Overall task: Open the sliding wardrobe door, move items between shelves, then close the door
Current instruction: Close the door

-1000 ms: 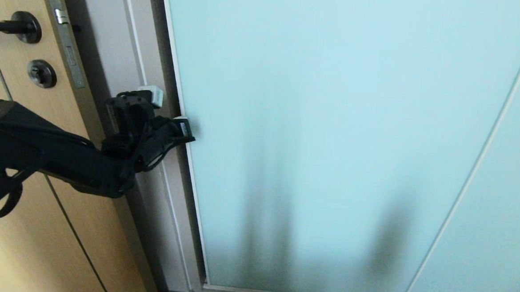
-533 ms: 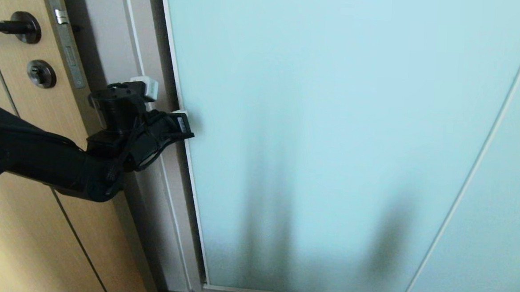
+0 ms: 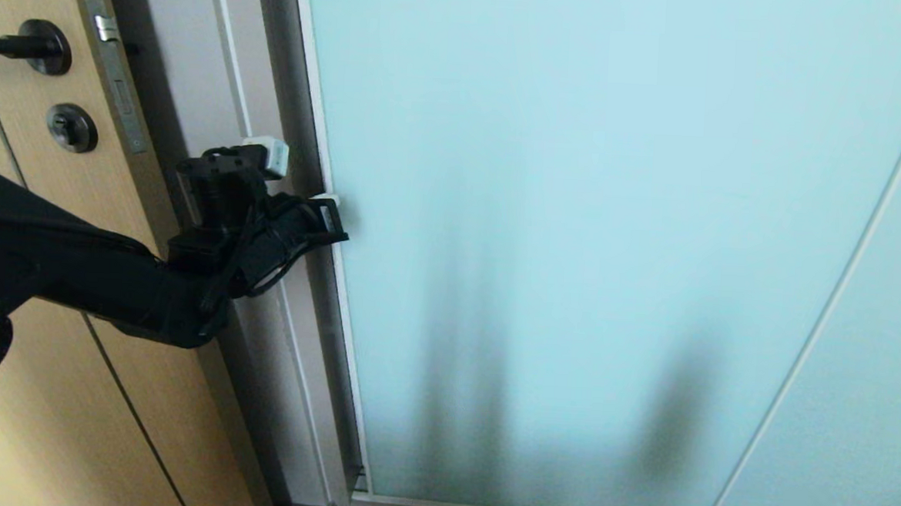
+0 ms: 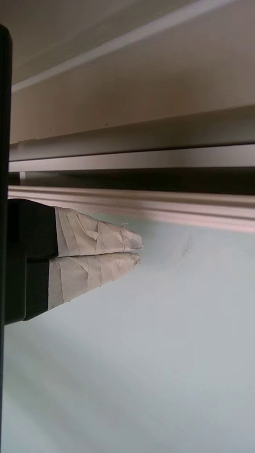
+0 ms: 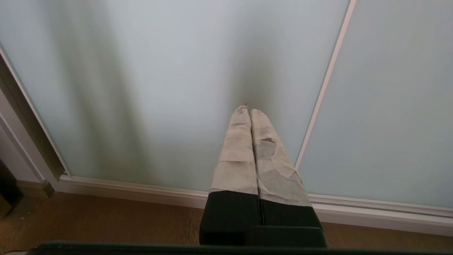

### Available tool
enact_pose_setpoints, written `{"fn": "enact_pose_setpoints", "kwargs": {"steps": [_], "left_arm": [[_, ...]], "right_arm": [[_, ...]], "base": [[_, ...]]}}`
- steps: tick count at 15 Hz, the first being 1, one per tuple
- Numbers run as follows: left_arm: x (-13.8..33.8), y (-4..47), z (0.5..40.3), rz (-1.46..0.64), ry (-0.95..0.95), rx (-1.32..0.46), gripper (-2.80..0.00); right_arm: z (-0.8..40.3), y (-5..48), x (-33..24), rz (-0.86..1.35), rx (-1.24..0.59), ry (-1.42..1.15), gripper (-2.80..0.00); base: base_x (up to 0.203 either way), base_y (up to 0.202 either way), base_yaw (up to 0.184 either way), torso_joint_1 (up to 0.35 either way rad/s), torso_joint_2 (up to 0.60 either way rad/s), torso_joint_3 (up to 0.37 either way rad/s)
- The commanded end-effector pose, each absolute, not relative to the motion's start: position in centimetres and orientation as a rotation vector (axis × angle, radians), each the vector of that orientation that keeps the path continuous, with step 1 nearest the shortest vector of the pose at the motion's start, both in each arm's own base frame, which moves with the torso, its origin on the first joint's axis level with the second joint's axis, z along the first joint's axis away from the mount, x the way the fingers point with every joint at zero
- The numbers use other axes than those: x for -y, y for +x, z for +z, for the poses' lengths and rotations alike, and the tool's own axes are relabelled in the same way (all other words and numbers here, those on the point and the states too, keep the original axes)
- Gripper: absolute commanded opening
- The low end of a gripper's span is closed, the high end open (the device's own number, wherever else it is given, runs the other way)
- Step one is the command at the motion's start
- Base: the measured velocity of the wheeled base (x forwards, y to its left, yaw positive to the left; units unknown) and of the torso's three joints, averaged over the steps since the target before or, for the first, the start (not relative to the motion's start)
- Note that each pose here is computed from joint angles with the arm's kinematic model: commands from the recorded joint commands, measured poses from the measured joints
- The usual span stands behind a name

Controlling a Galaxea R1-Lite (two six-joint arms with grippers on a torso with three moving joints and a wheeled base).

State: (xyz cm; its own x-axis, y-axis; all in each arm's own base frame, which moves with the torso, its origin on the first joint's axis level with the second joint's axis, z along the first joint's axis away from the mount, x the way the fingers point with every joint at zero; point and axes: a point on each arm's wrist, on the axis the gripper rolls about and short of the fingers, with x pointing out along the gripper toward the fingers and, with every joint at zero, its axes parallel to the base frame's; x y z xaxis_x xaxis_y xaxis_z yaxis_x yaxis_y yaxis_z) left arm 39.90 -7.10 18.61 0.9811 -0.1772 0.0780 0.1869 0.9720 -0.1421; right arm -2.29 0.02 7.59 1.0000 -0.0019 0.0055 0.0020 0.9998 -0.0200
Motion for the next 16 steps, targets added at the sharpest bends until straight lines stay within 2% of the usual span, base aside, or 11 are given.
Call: {"fn": "enact_pose_setpoints", "kwargs": {"steps": [1, 6, 12, 16], "left_arm": [[7.2, 40.4, 18.1, -0.184, -0.150, 0.061, -2.80], [7.3, 39.9, 18.6, -0.189, -0.151, 0.069, -2.80], [10.4, 35.6, 21.3, -0.298, -0.164, 0.105, -2.80], [11.0, 36.9, 19.9, -0.304, -0.158, 0.076, -2.80]], "right_arm": [[7.6, -2.3, 0.0, -0.002, 0.004, -0.020, -2.80], [7.6, -2.3, 0.0, -0.002, 0.003, -0.020, -2.80], [7.6, -2.3, 0.0, -0.002, 0.005, -0.020, -2.80], [7.6, -2.3, 0.0, -0.002, 0.004, -0.020, -2.80]], "base": [[0.000, 0.000, 0.000, 0.000, 0.00, 0.000], [0.000, 0.000, 0.000, 0.000, 0.00, 0.000], [0.000, 0.000, 0.000, 0.000, 0.00, 0.000], [0.000, 0.000, 0.000, 0.000, 0.00, 0.000]]}}
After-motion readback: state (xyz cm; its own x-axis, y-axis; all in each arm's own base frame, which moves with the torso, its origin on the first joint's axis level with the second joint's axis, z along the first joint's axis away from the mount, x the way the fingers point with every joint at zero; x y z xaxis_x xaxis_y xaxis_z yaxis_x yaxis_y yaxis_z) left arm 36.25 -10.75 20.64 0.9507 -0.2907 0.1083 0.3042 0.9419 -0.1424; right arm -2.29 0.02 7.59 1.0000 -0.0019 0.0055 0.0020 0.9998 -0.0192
